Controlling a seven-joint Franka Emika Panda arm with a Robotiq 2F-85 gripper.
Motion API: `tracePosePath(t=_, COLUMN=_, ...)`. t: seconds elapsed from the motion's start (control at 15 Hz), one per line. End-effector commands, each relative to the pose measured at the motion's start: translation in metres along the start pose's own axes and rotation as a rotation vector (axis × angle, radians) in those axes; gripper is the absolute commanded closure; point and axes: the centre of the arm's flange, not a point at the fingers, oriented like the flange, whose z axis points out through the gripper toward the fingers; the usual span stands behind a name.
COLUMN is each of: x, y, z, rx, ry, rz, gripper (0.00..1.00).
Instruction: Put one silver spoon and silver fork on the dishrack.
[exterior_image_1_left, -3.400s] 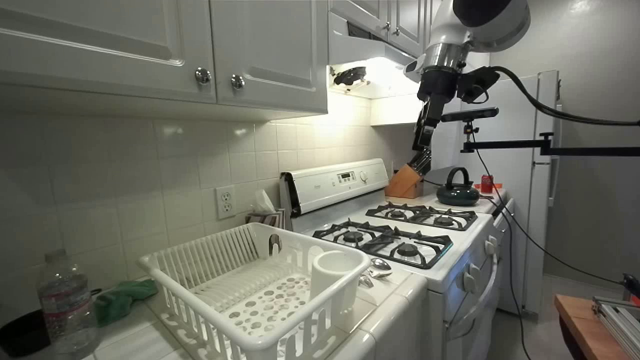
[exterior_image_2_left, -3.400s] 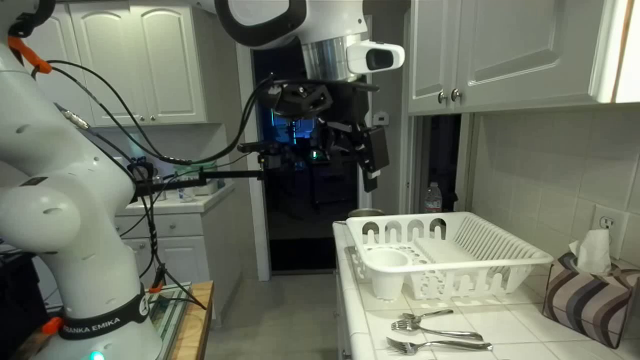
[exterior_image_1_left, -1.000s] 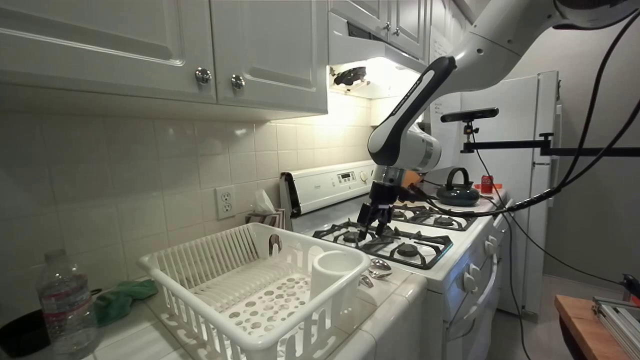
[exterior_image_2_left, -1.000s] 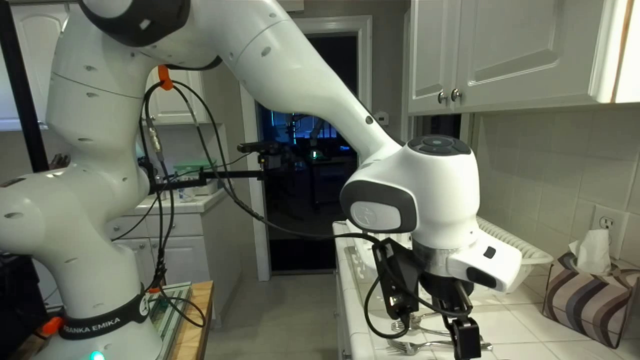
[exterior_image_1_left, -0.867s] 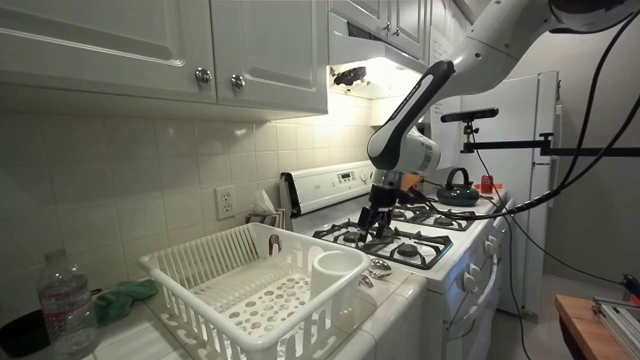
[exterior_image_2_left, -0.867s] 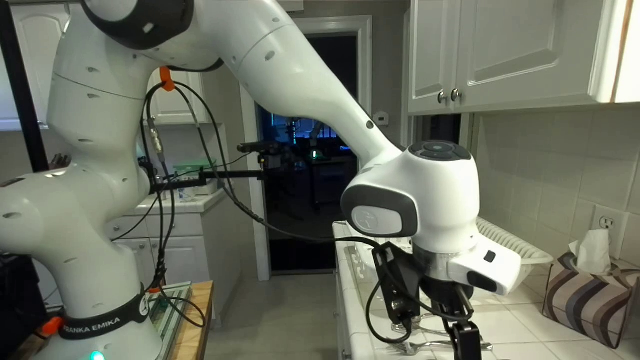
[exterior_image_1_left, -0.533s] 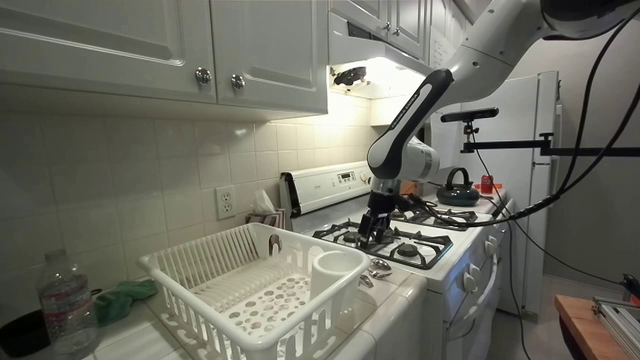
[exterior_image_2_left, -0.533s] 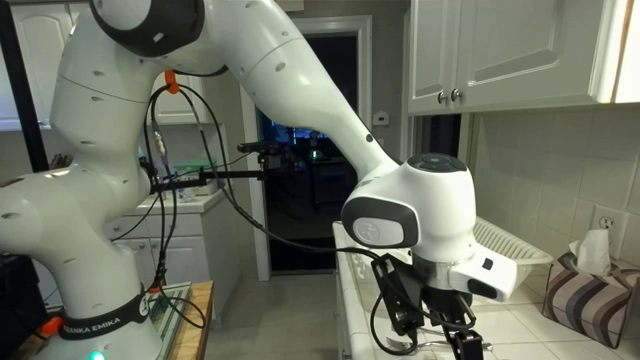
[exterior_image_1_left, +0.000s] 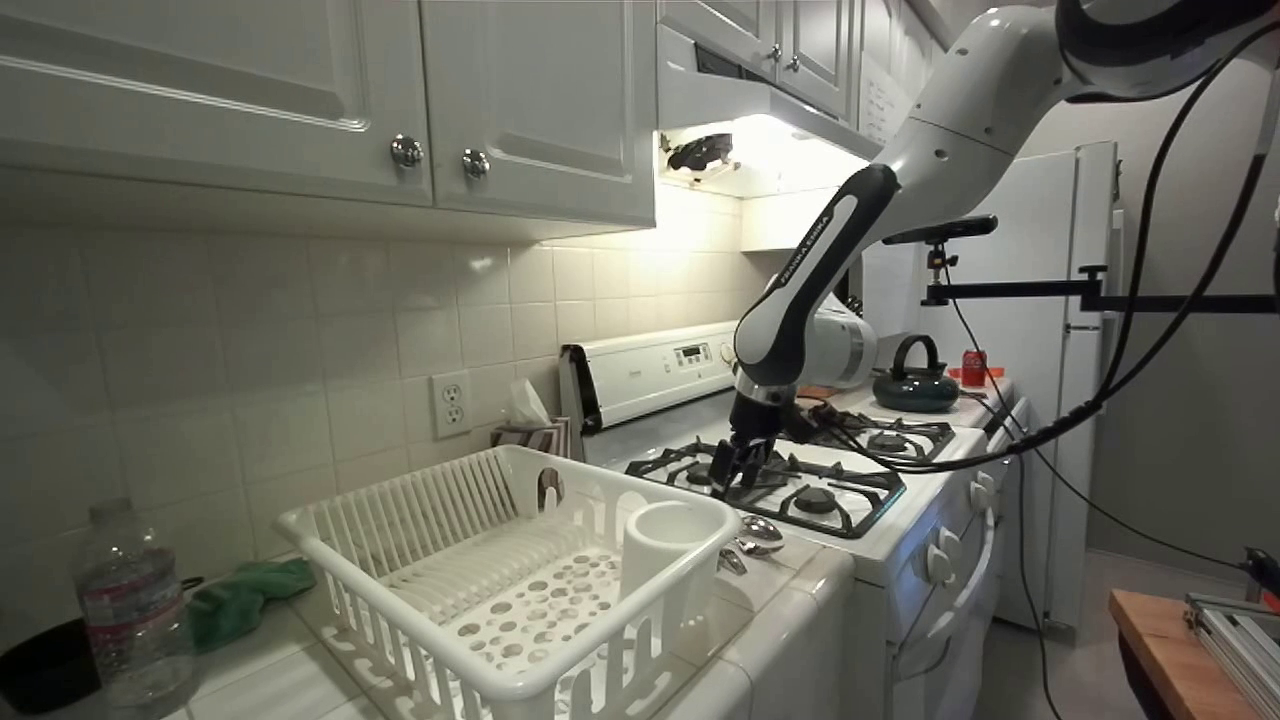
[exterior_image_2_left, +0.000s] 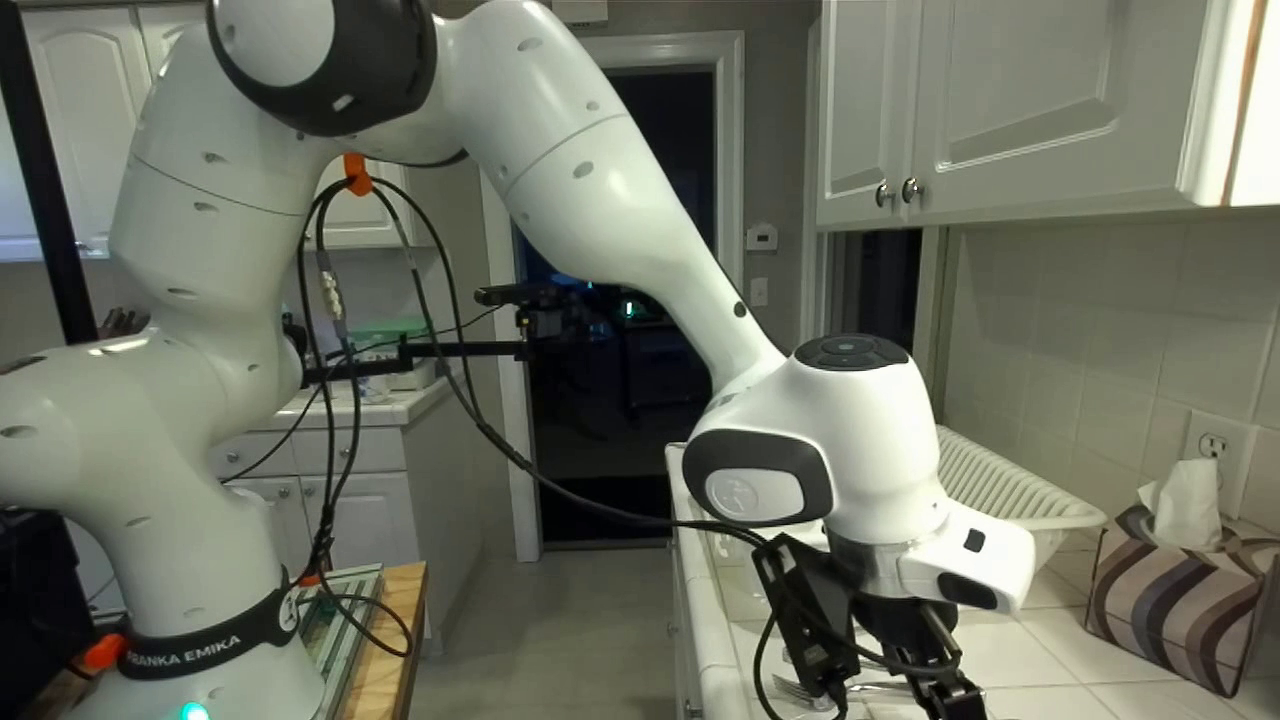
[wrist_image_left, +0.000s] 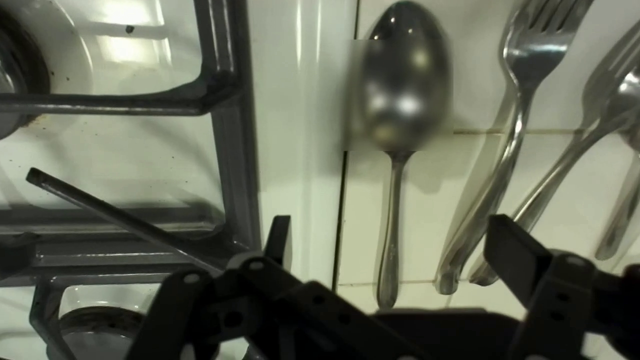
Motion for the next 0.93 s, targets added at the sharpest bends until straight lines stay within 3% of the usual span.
tracePosePath(t=0.0, x=0.002, y=-0.003, z=0.013, rx=-0.021, ry=0.011, rz=0.001, gripper=0.02)
tracePosePath(t=0.13, x=0.001, y=-0.004, z=0.016, rx=-0.027, ry=0.006, rz=-0.001, gripper=0.01)
tracePosePath(t=0.2, x=0.001, y=-0.004, z=0.018, rx=-0.028, ry=0.003, rz=-0.003, gripper=0.2)
tracePosePath(t=0.33, x=0.0, y=-0.005, z=0.02, rx=-0.03, ry=-0.006, rz=-0.004, gripper=0.27)
tracePosePath(t=0.87, x=-0.001, y=-0.005, z=0.026, rx=-0.035, ry=-0.029, rz=-0.004, gripper=0.84)
